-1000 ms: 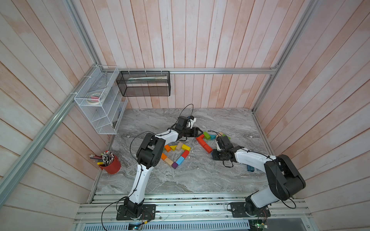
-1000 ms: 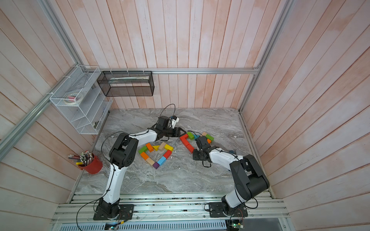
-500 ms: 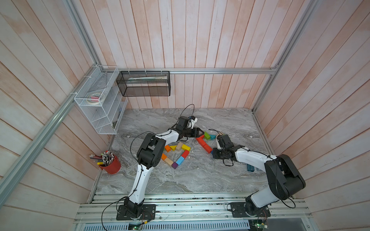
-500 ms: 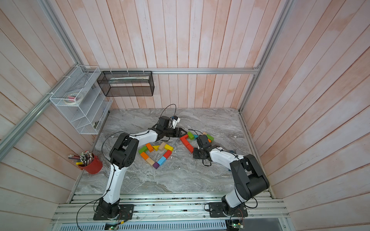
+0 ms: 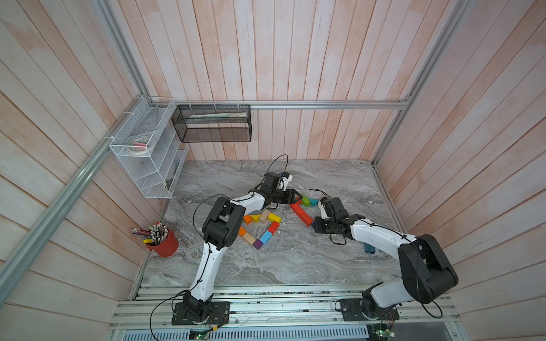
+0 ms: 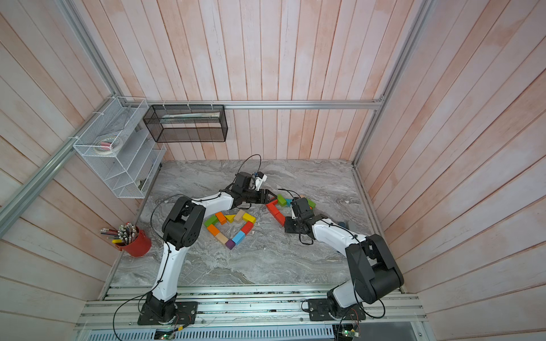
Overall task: Assemble a heart with building blocks
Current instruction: Assemble the building block at the center of the board, then adjust the building block at the center of the board.
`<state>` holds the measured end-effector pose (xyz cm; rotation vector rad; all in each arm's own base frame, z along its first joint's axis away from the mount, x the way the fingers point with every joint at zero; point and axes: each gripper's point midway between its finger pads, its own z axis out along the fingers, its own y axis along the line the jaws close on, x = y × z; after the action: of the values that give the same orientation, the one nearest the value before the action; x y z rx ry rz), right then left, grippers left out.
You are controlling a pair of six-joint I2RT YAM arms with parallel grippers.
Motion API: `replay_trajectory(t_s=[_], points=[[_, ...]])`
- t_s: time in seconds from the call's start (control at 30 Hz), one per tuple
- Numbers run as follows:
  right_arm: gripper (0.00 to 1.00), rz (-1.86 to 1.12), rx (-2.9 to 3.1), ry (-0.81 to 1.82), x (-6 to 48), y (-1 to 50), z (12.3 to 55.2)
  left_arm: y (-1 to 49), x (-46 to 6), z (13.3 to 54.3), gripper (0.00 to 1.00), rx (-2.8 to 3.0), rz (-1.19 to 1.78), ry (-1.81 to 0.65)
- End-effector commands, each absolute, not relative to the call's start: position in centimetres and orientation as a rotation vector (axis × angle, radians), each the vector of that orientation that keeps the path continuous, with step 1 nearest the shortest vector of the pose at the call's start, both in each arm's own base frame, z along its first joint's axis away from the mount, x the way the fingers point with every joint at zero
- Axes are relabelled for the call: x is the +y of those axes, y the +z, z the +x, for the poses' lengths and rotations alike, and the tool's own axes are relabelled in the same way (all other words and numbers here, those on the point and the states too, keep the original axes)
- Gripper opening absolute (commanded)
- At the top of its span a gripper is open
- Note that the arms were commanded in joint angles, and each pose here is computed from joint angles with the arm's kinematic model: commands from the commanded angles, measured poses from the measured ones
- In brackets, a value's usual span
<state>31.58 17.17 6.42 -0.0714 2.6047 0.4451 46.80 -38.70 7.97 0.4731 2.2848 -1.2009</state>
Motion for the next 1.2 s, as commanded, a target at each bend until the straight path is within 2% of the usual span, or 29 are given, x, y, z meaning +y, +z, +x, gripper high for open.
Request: replay_trajectory(t_s=[0.0, 0.3, 1.17], points=[[0.28, -0.154, 2.585, 0.521, 18.5, 7.2, 30.9, 7.2, -38.5, 46.7, 0.65, 2.307, 0.476, -1.16], [0.27, -0.213, 2.569, 0.618, 21.3, 7.6, 31.3, 8.0, -37.4, 48.2, 0.65, 2.3, 0.461, -1.018], [0.25, -0.145, 2.648, 0.46, 20.6, 4.6, 33.4, 6.5, -38.3, 47.0, 0.66, 2.326, 0.474, -1.099]])
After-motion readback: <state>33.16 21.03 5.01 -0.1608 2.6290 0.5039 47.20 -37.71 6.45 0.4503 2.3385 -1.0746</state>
